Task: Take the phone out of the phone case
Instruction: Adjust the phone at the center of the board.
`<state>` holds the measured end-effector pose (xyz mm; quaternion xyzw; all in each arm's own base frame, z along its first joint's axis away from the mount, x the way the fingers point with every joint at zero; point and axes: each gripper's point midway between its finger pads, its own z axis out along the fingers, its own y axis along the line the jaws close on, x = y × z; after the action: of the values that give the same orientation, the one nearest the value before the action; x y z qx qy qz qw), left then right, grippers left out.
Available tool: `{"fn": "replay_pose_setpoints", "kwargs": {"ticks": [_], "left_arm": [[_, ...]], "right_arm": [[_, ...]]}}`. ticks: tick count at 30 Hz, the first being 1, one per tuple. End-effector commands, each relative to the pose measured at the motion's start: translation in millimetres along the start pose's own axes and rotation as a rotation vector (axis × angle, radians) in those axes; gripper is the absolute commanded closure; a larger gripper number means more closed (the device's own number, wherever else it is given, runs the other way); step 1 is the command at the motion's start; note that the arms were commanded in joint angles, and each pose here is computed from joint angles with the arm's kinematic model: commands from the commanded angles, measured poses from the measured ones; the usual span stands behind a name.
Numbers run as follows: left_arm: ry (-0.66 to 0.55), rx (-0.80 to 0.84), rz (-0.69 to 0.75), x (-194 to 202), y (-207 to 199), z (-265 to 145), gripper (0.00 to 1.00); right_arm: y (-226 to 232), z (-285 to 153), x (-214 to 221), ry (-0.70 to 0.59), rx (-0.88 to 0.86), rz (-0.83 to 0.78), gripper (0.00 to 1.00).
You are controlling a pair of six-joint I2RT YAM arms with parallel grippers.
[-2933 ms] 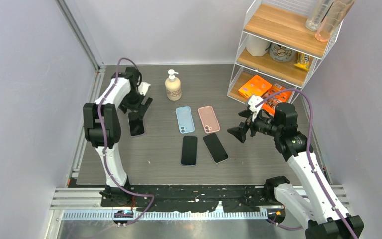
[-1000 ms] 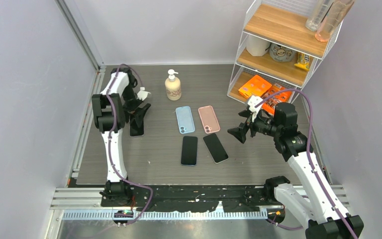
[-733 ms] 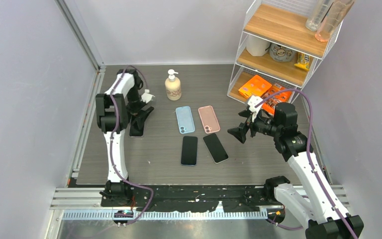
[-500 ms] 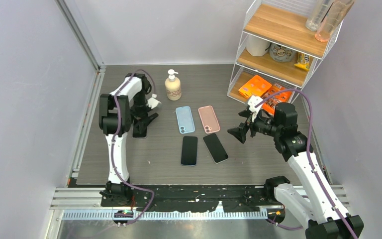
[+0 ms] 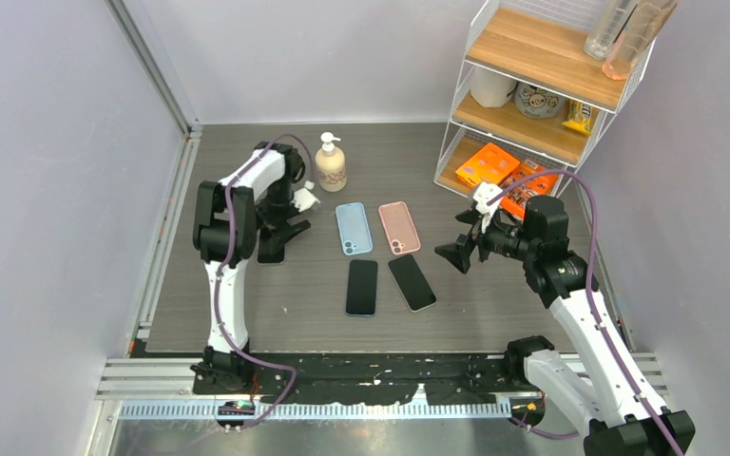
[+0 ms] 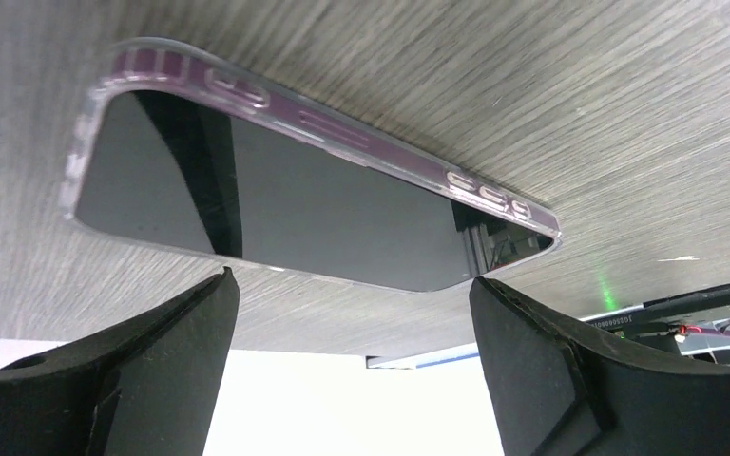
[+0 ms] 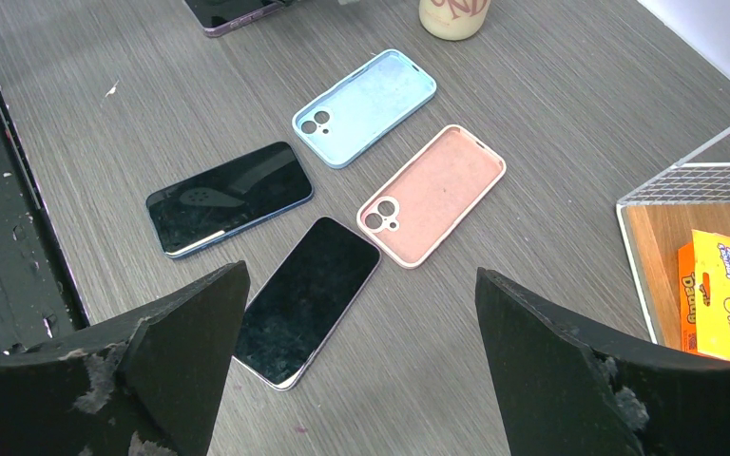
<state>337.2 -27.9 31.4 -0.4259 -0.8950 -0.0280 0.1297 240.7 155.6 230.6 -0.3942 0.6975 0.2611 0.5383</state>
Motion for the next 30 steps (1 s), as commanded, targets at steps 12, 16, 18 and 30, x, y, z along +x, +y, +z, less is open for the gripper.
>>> {"fn": "replay_pose_setpoints", "kwargs": {"ticks": [12,16,18,30], "left_arm": [[-0.196,-0.069,-0.089,-22.8,-3.1,-39.0,0.00],[-0.250,-0.072,-0.125,-29.9,-3.9,-40.1,0.00],[-0.277,-0.072,-0.144,-32.0,-3.3,-39.4,0.00],[-0.548,-0.029,-0.439,-43.7,9.6,-49.3,0.00]], "right_arm": [[0.3,-3.2,-13.6,-0.039,0.001,-0.024,0.05],[0.5,-2.7,-12.0,-0.035,-0.001,-0.019,0.05],[0.4,-2.5,-12.1,-0.035,-0.001,-0.019,0.05],[-0.2,-0.9,-9.6,-0.028,-0.005,-0.014,0.05]]}}
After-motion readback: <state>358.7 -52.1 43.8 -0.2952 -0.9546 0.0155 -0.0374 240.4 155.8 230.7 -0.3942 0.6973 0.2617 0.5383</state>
